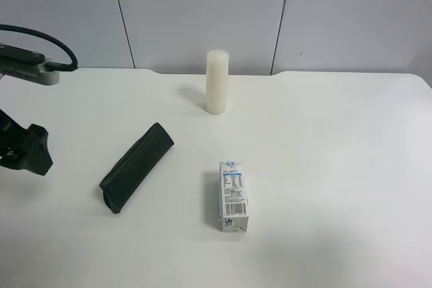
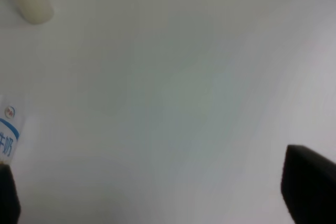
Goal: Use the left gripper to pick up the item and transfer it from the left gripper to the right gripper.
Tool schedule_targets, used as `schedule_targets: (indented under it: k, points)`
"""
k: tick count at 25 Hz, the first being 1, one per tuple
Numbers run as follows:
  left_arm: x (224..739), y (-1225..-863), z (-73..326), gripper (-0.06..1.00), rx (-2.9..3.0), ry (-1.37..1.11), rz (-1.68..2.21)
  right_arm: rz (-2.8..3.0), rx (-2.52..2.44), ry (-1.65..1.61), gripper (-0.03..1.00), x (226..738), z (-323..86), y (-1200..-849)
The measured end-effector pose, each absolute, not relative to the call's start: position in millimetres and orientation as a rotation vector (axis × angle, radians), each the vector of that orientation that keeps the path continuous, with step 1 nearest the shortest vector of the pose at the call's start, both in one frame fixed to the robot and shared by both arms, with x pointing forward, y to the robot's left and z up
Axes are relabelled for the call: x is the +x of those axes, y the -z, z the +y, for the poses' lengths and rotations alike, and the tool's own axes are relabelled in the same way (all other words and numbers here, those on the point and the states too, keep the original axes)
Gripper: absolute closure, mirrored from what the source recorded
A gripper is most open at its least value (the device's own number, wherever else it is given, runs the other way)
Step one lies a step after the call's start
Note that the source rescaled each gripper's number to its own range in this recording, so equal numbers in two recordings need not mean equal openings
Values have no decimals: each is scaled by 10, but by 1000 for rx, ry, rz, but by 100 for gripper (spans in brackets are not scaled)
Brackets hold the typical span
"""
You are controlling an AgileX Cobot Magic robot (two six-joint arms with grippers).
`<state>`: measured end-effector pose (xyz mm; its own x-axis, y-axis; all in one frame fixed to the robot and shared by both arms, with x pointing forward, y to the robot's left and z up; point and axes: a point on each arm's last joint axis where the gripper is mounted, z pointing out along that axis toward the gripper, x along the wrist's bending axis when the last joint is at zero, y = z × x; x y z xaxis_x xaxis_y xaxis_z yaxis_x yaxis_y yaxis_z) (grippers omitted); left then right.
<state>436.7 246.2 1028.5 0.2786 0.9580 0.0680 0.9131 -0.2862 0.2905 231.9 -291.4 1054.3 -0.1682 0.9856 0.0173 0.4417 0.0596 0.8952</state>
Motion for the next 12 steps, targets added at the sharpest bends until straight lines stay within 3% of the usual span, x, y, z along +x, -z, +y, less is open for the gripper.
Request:
schedule_targets:
  k: [12]
  points:
    - [4458,-10050,1941,-6,2400,-279,1616,1684,1447,-1067,-3,2319,-2914,-10543]
